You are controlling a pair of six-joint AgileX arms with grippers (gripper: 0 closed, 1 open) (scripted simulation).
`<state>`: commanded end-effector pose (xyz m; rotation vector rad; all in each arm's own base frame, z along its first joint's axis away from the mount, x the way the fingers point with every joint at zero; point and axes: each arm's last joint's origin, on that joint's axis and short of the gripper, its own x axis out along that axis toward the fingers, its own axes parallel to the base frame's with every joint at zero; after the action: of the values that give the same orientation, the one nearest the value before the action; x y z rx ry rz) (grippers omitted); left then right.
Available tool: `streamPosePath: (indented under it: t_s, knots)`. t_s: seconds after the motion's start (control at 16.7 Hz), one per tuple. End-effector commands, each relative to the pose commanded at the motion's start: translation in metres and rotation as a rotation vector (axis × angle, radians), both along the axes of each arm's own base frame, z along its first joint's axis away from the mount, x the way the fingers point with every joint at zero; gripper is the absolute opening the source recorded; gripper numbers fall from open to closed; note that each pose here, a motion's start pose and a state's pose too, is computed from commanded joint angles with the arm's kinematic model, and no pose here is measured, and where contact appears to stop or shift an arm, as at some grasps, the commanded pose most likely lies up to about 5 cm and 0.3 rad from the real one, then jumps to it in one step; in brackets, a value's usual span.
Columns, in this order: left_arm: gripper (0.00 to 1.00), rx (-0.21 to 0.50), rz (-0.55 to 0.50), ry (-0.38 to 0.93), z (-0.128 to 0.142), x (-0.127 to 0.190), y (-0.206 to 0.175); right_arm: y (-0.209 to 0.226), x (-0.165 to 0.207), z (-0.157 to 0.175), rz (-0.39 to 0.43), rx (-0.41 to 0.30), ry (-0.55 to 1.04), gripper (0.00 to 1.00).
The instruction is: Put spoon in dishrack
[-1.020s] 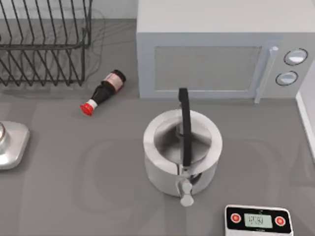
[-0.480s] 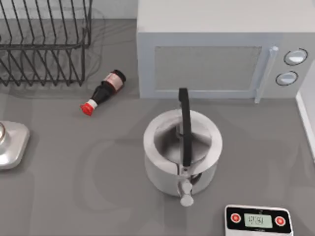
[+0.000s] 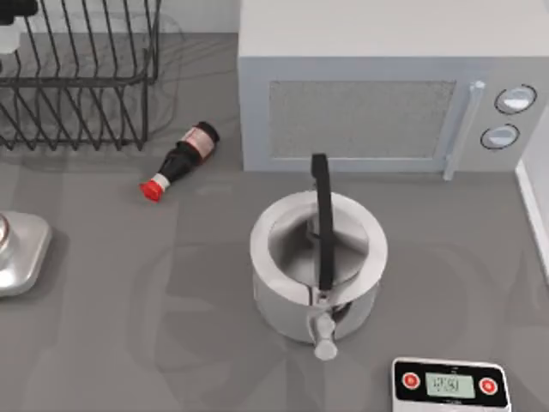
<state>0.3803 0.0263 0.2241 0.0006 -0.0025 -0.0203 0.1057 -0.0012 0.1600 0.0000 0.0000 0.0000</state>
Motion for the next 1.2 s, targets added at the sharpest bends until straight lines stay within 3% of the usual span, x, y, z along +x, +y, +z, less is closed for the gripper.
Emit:
streamPosePath:
  t_s: [0.36, 1.14, 1.2]
  knots:
    - [0.0, -0.001, 0.0, 0.002, -0.0061, 0.001, -0.0011, 0.0, 0.0, 0.0, 0.0, 0.0, 0.0, 1.0]
    - [0.98, -0.001, 0.0, 0.002, -0.0061, 0.001, -0.0011, 0.0, 0.0, 0.0, 0.0, 0.0, 0.0, 1.0]
    - [1.0, -0.001, 0.0, 0.002, -0.0061, 0.001, -0.0011, 0.0, 0.0, 0.0, 0.0, 0.0, 0.0, 1.0]
